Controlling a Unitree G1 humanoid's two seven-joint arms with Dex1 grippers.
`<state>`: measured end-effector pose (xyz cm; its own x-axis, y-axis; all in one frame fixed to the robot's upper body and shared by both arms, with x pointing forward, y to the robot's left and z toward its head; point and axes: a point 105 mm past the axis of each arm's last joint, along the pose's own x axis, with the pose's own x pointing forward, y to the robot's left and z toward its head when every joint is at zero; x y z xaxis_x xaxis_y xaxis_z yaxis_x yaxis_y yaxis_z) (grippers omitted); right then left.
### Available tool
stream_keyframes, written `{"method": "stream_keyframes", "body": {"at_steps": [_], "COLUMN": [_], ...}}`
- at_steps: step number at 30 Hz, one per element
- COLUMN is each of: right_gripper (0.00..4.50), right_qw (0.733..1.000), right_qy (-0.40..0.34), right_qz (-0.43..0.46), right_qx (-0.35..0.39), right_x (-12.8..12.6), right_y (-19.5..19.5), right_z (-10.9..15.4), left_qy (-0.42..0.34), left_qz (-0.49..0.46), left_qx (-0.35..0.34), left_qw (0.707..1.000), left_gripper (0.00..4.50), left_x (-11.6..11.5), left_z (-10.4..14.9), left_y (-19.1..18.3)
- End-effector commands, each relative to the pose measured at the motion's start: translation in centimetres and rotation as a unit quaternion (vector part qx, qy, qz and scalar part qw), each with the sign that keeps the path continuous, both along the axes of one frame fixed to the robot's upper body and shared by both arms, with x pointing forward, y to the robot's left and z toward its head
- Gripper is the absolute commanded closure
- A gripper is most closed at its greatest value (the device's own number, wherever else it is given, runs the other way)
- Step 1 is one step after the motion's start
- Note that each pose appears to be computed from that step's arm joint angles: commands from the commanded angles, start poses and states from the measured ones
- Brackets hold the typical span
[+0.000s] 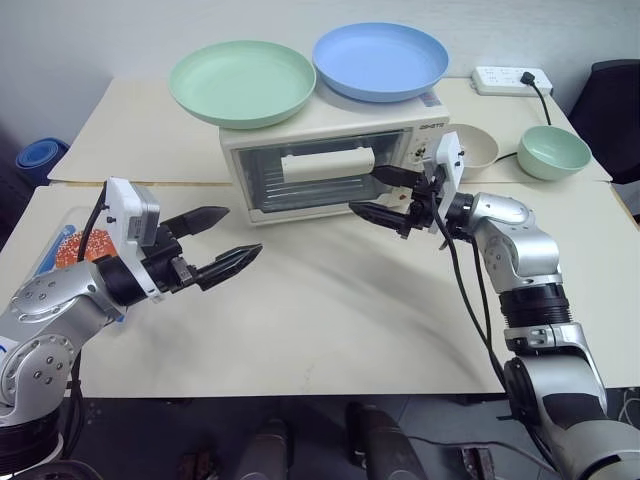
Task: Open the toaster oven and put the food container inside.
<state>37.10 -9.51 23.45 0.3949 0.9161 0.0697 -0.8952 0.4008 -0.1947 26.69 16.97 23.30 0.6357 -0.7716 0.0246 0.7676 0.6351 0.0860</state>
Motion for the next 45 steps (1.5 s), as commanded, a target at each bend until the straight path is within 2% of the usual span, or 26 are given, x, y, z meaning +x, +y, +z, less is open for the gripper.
{"method": "stream_keyframes", "body": {"at_steps": [1,10,13,16,19,24,27,29,34,39,45], "right_gripper": [0.05,0.05,0.0,0.0,0.0,0.0,0.0,0.0,0.0,0.0,0.0], "right_qw": [0.999,0.999,0.999,0.999,0.999,0.998,0.998,0.998,0.999,0.999,0.998], "right_qy": [-0.009,0.027,0.031,0.032,0.023,-0.004,-0.015,-0.021,-0.028,-0.03,-0.022], "right_qz": [0.031,0.023,0.012,-0.008,-0.032,-0.059,-0.057,-0.049,-0.023,0.02,0.055], "right_qx": [0.004,-0.001,0.001,0.009,0.01,0.014,0.017,0.018,0.016,0.019,0.007], "right_x": [-2.0,-4.0,-4.0,-3.2,-1.9,0.7,1.4,1.7,1.5,0.2,-2.0], "right_y": [0.3,0.7,0.7,0.3,-0.3,-0.9,-0.8,-0.5,0.3,1.1,1.6], "right_z": [0.3,-3.2,-3.7,-3.4,-2.7,-0.4,0.6,1.2,1.9,2.1,0.8], "left_qy": [-0.025,-0.06,-0.071,-0.072,-0.068,-0.045,-0.034,-0.038,-0.047,-0.051,-0.069], "left_qz": [0.022,0.046,0.046,0.028,0.008,-0.002,-0.014,0.001,0.022,0.032,0.064], "left_qx": [-0.007,-0.024,-0.028,-0.032,-0.039,-0.016,-0.004,0.012,0.014,0.015,0.007], "left_qw": [0.999,0.997,0.996,0.996,0.997,0.999,0.999,0.999,0.999,0.998,0.996], "left_gripper": [0.0,0.0,0.54,1.36,1.36,1.36,0.73,0.11,0.02,0.02,0.02], "left_x": [0.5,3.3,4.1,3.9,3.3,2.0,1.0,0.9,0.9,1.0,2.0], "left_z": [0.7,2.9,3.9,4.6,4.9,3.1,2.3,1.8,1.8,1.7,2.3], "left_y": [0.6,0.9,0.8,0.5,0.2,0.3,0.2,0.5,0.8,0.9,1.6]}}
